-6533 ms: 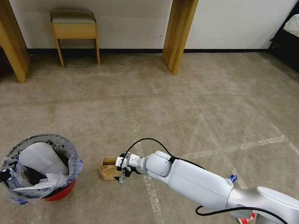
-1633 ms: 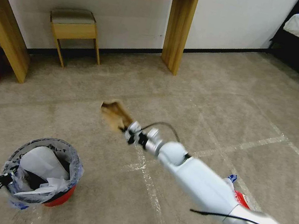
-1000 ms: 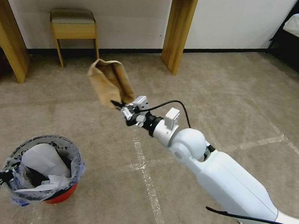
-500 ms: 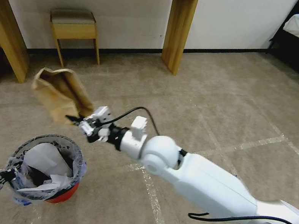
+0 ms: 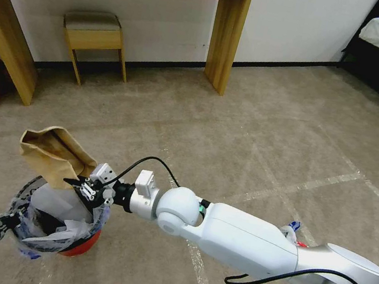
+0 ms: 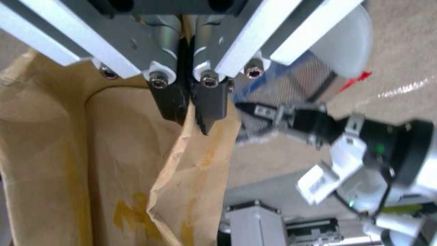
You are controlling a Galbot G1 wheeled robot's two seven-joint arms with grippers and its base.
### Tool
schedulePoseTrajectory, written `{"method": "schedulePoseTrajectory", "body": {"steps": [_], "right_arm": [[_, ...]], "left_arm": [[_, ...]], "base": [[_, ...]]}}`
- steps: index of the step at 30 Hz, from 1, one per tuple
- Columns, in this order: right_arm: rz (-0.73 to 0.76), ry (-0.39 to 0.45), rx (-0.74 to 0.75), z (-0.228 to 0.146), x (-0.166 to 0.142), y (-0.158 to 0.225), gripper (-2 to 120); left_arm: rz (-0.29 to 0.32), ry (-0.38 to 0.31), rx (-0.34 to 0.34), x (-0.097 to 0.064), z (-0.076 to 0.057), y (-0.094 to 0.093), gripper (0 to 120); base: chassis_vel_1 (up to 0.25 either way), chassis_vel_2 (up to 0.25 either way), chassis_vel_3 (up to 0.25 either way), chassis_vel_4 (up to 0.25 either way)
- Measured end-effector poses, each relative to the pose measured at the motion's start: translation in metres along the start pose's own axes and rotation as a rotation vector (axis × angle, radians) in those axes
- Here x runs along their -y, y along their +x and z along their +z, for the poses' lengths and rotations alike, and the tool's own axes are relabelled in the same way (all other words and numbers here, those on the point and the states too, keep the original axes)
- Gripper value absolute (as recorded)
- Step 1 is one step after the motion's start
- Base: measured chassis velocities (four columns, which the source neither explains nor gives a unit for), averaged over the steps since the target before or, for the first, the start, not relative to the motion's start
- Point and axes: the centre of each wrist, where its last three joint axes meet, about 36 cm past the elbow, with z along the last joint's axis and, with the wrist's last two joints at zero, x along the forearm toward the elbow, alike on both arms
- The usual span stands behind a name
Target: Pick up the trash bin and place the garbage on the floor into it.
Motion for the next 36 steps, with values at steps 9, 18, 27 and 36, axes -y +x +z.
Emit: {"method": "schedulePoseTrajectory", "body": {"steps": [9, 18, 27, 36], "right_arm": [[-0.007, 0.02, -0.058, 0.014, -0.006, -0.009, 0], [-0.009, 0.022, -0.087, 0.022, -0.01, -0.012, 0], [-0.032, 0.013, -0.133, 0.029, -0.02, -0.02, 0], [-0.022, 0.017, -0.18, 0.031, -0.022, -0.023, 0]], "left_arm": [[0.004, 0.003, 0.004, 0.001, 0.0, 0.001, 1], [0.007, 0.007, 0.005, 0.003, 0.001, 0.001, 1], [0.011, 0.005, 0.006, 0.004, 0.001, 0.001, 1], [0.013, 0.004, 0.01, 0.003, -0.001, 0.0, 1]], "base": [[0.0, 0.0, 0.0, 0.0], [0.0, 0.0, 0.0, 0.0], [0.0, 0.0, 0.0, 0.0], [0.0, 0.0, 0.0, 0.0]]}}
